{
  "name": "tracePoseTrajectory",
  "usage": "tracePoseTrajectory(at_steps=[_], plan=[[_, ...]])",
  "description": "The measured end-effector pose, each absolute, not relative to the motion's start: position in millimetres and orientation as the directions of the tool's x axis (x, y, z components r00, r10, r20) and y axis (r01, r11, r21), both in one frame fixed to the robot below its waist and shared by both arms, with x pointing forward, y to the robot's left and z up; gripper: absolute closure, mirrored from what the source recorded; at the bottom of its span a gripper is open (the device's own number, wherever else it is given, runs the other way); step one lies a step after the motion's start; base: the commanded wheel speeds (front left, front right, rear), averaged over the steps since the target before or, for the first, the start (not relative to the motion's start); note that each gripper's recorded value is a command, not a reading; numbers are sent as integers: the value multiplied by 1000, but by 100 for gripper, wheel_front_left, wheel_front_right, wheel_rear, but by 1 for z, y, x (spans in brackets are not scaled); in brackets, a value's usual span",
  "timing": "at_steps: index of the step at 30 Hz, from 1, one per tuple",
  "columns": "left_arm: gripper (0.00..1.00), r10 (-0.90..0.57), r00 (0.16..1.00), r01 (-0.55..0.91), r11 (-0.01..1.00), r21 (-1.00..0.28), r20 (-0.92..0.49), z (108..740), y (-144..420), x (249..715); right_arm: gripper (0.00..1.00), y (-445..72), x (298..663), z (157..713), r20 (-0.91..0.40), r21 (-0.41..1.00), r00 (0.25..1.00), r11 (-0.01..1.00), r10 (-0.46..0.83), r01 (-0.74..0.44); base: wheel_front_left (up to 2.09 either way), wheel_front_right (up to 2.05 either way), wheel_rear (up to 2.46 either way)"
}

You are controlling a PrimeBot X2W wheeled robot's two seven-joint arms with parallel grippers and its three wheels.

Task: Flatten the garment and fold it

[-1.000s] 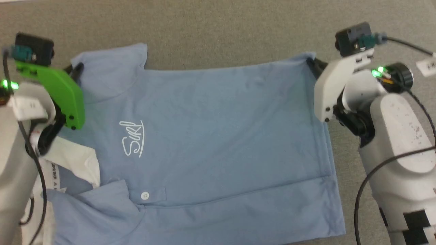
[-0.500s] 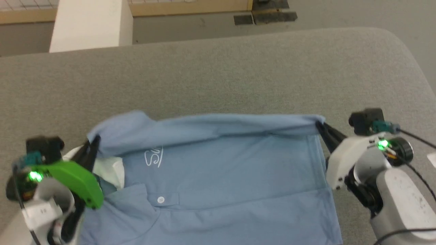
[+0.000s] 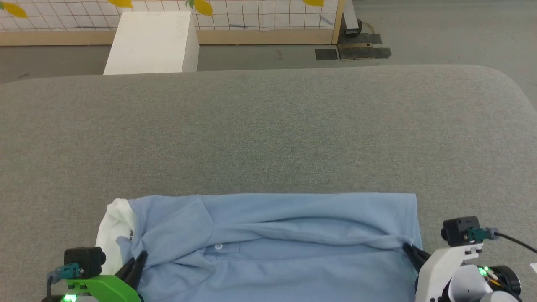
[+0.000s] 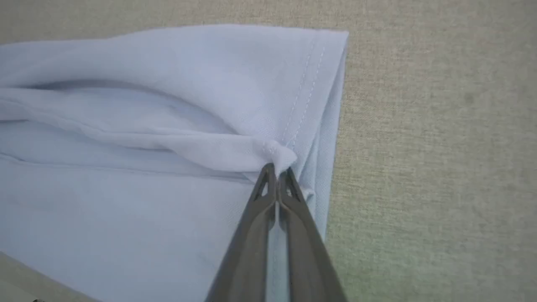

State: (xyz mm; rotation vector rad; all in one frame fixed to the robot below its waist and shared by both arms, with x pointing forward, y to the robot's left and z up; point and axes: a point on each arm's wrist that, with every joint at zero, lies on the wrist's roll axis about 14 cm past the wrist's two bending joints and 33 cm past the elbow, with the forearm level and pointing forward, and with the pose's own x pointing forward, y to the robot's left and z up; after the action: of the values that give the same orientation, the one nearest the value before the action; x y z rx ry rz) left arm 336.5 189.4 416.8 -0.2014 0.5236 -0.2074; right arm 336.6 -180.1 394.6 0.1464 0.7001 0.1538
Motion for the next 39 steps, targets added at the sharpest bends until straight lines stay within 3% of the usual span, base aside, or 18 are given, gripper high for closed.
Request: tracePoseTrajectory(at_steps=[4,5,6,7,13,21,28,33,39], plan=[[100,-222,837,118,966,-231,-499,406,196,329,100,-175,325,388,-657,199,729,977,190,-76,0,0,0],[51,-218,837,114,966,-230,-502,404,197,328,86,-174,322,386,-663,205,724,976,191,-70,0,0,0],[2,-217,836,113,967,-230,-504,402,197,327,38,-172,320,386,-666,207,721,976,193,-70,0,0,0],[0,-213,839,109,967,-229,-501,401,198,326,0,-170,319,386,-663,212,723,975,193,-66,0,0,0],[0,-183,891,96,970,-222,-416,413,200,329,0,-171,310,392,-632,243,755,970,175,-21,0,0,0],[0,-87,978,60,988,-143,-189,455,211,350,0,-176,316,418,-519,259,844,966,137,2,0,0,0],[0,-69,998,69,996,-50,4,506,206,384,0,-197,327,431,-430,291,900,955,70,65,0,0,0],[0,-60,995,62,998,-18,78,525,203,397,0,-208,329,415,-469,305,882,945,40,120,0,0,0],[0,-33,990,34,999,-10,139,541,203,409,0,-199,321,382,-605,296,793,946,78,132,0,0,0]])
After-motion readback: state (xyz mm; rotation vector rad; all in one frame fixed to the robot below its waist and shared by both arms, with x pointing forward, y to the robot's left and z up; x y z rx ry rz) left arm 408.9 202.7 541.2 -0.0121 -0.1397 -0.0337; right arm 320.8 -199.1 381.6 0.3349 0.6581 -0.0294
